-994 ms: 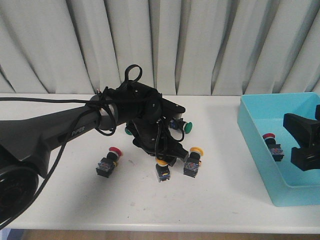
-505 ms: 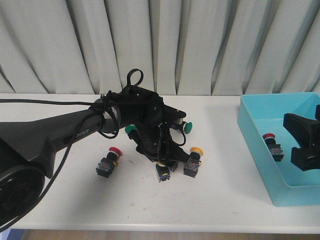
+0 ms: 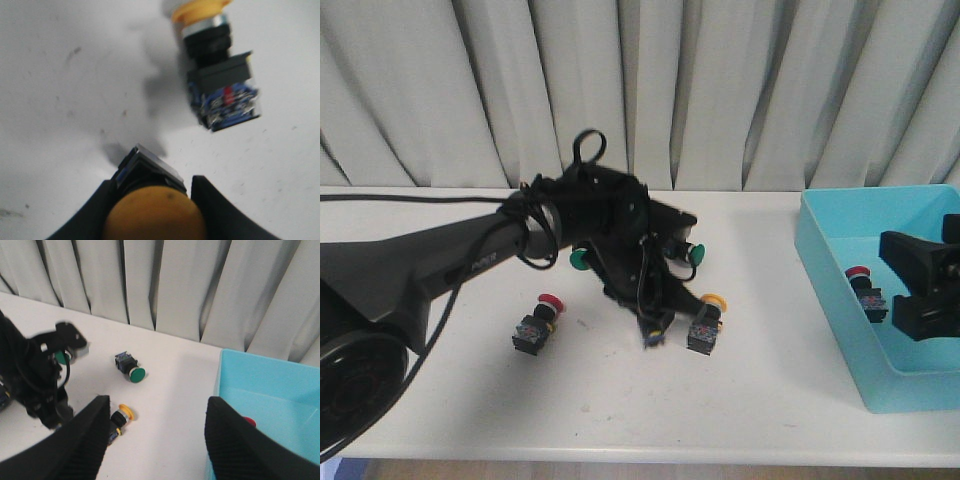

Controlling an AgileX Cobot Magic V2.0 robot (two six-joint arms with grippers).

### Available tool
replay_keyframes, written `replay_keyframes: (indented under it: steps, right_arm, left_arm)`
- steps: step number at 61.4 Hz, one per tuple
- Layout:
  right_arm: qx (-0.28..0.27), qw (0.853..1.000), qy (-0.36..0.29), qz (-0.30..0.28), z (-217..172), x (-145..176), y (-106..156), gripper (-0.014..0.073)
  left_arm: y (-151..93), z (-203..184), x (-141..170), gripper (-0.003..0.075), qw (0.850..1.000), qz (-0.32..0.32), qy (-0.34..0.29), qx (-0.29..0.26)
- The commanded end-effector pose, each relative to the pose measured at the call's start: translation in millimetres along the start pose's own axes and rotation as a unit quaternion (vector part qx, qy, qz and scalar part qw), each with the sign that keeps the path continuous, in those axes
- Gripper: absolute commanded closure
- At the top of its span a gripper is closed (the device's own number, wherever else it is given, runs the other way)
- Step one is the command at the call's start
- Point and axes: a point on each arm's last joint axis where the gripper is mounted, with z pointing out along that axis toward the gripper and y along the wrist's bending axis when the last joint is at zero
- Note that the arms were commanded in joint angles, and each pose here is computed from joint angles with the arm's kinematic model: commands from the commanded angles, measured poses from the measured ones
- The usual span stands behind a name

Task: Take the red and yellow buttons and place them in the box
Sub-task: 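Lift the yellow button with the left gripper toward the right gripper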

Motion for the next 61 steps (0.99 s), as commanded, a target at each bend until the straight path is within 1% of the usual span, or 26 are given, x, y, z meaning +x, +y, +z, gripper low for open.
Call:
replay_keyframes:
  steps: [1,6,12,16,23,33,40,46,53,61]
  right_arm:
    - [-0.003,0.999,-0.034,-0.033,7,-13,2,0.0172]
    - [-0.022,0.996,-0.023,-0.080,21,-11,10,0.0172]
    - [-0.045,0.990,-0.015,-0.130,41,-8,21,0.0172]
    - [-0.056,0.987,-0.013,-0.149,54,-6,28,0.0172]
    - [-0.064,0.984,-0.016,-0.165,70,-3,34,0.0172]
    - [-0.066,0.978,-0.046,-0.192,81,-6,41,0.0172]
    - [-0.061,0.978,-0.063,-0.191,87,-7,42,0.0172]
    - [-0.059,0.977,-0.066,-0.194,91,-7,42,0.0172]
    - [-0.057,0.977,-0.071,-0.191,95,-6,43,0.0172]
    - [-0.051,0.977,-0.092,-0.185,95,-10,42,0.0172]
  left_arm:
    - [-15,-85,-23,0.0728,0.994,0.014,-0.106,0.021]
    - [-21,-117,-29,0.0728,0.990,0.015,-0.138,0.036]
    - [-32,-157,-31,0.0728,0.982,0.012,-0.177,0.072]
    - [-38,-179,-30,0.0728,0.975,0.010,-0.201,0.096]
    - [-47,-203,-26,0.0728,0.965,0.002,-0.223,0.139]
    - [-55,-220,-21,0.0726,0.956,-0.005,-0.230,0.184]
    - [-60,-229,-18,0.0726,0.948,-0.011,-0.234,0.214]
    - [-67,-236,-16,0.0726,0.939,-0.020,-0.234,0.253]
    - [-69,-239,-16,0.0726,0.935,-0.024,-0.234,0.267]
    - [-69,-239,-16,0.0726,0.934,-0.025,-0.233,0.269]
